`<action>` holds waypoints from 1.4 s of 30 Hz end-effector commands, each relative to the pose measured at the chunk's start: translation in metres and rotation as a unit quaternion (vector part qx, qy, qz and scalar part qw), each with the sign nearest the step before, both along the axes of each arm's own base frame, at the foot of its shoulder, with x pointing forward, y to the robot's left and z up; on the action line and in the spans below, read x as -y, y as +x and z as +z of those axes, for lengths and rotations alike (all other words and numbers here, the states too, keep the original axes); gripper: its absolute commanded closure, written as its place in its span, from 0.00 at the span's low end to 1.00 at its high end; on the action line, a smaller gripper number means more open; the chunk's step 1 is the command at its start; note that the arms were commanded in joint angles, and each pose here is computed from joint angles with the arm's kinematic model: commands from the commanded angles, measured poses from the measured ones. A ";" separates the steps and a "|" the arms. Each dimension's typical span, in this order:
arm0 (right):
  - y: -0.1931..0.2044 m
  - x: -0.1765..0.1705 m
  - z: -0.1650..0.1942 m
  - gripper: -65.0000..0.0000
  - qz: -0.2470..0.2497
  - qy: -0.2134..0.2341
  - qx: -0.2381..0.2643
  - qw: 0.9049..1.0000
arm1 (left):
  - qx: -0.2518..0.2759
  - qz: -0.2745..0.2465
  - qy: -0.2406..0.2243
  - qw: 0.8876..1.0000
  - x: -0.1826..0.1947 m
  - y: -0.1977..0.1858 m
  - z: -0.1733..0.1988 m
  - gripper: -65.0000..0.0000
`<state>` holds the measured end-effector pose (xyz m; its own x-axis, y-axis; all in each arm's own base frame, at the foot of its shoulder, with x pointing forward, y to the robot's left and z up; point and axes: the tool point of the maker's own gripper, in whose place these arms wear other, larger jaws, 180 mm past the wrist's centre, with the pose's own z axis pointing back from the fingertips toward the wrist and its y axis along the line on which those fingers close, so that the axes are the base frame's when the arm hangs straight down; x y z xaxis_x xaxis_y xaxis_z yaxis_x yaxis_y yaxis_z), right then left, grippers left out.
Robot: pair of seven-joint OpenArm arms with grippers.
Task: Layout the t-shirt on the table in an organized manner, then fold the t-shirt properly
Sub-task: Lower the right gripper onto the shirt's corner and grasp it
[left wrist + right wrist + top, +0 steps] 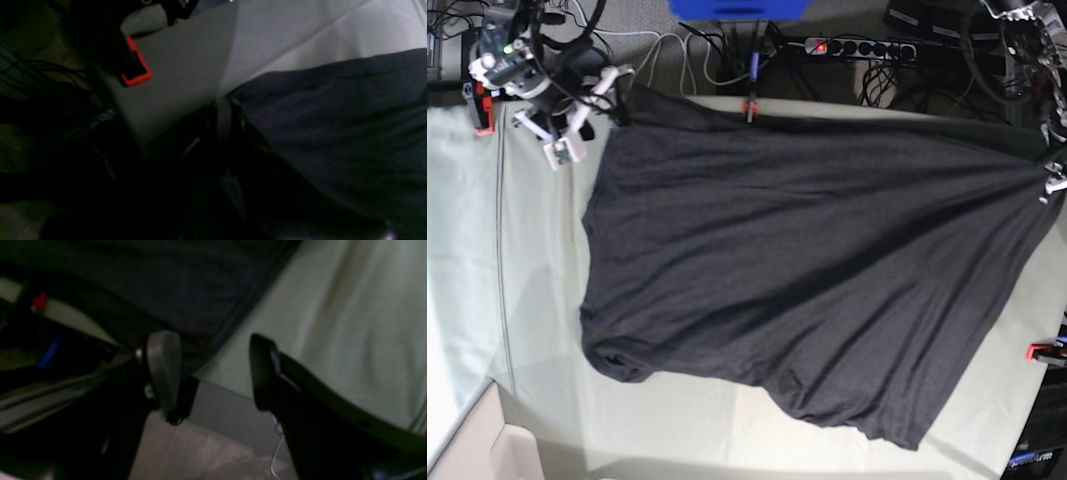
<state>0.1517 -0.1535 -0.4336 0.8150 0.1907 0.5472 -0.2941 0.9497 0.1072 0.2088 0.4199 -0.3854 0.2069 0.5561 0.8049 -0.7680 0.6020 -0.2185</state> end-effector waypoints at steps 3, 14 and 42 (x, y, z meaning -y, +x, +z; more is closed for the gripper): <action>-0.005 0.000 -0.009 0.48 -0.008 0.012 -0.010 1.000 | 0.013 0.001 0.025 1.000 -0.010 0.005 0.016 1.00; -0.024 -0.022 -0.038 0.49 -0.004 0.048 -0.058 0.997 | 0.013 0.001 0.025 1.000 -0.010 0.005 0.016 1.00; 0.157 -0.001 0.046 1.00 0.054 -0.033 0.068 0.996 | 0.032 0.000 0.030 0.999 -0.010 0.016 0.027 1.00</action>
